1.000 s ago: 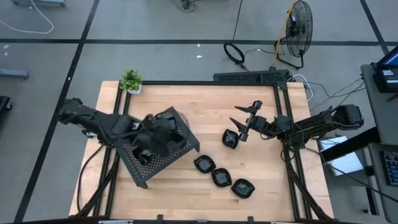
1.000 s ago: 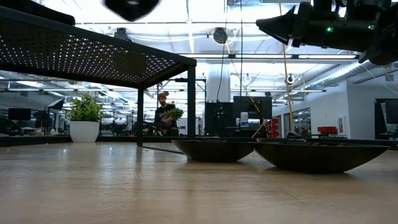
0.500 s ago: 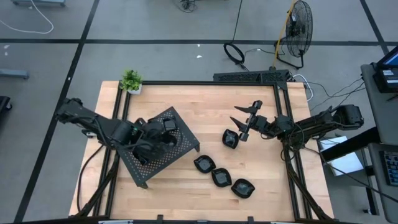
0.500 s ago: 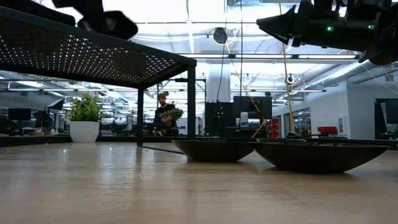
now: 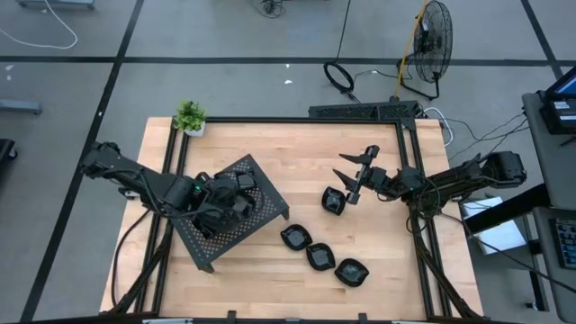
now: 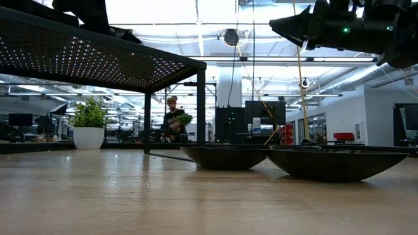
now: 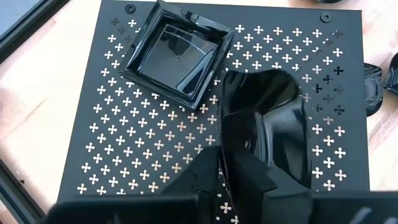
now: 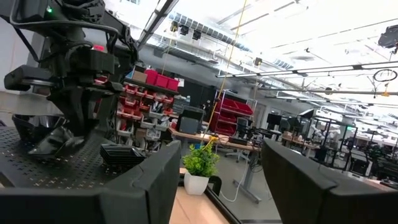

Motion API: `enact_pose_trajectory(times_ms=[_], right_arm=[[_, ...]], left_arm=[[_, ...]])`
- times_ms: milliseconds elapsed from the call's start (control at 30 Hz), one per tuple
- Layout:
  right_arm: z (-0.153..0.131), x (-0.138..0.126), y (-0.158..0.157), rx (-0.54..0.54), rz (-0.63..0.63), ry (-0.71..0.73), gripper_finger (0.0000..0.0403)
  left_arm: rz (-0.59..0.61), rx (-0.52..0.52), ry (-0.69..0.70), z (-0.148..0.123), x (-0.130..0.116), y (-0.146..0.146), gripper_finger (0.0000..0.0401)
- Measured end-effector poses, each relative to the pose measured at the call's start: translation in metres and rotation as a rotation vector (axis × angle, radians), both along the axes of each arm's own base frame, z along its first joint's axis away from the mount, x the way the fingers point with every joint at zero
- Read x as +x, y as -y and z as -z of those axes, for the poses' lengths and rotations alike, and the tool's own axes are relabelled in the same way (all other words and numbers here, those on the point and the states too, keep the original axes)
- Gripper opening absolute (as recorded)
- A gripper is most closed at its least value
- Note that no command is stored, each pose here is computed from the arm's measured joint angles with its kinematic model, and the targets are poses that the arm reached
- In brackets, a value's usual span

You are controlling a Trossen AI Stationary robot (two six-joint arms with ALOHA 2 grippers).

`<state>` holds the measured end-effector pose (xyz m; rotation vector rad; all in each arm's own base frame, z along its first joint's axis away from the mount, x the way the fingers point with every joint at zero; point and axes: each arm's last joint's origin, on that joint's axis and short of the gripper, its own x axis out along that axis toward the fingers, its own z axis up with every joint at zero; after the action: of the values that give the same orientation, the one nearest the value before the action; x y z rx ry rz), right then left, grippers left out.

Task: Pick & Place Mini shaped plates
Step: Put the leaf-shaped plate on the shelf

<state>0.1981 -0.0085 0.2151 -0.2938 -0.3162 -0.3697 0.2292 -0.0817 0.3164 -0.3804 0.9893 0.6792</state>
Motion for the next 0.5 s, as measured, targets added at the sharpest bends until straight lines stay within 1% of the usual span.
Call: enact_pose_trajectory(times_ms=[167, 300, 367, 433, 500], right_arm=[[0.0002, 0.0001, 0.0, 0.0, 0.0, -0.002, 0.021], [0.0012, 0.0005, 0.0, 0.013, -0.004, -0.009, 0.021], [0.002, 0.0006, 0.0005, 0.048, 0.001, -0.007, 0.021], [0.0022, 0.0001, 0.0018, 0.09, 0.034, 0.001, 0.021], [0.0035, 0.003, 0.0034, 0.153, 0.079, -0.032, 0.021]], left_arm=[[-0.018, -0.005, 0.009, 0.0, 0.0001, -0.0001, 0.0055], [-0.026, 0.001, 0.016, -0.0001, 0.0003, -0.0002, 0.0079], [-0.026, -0.001, 0.024, -0.0003, 0.0009, 0.0, 0.0095], [-0.02, 0.005, 0.033, -0.0007, 0.0018, 0.0002, 0.0114], [-0.018, 0.019, 0.047, -0.0012, 0.0029, 0.0001, 0.0135]])
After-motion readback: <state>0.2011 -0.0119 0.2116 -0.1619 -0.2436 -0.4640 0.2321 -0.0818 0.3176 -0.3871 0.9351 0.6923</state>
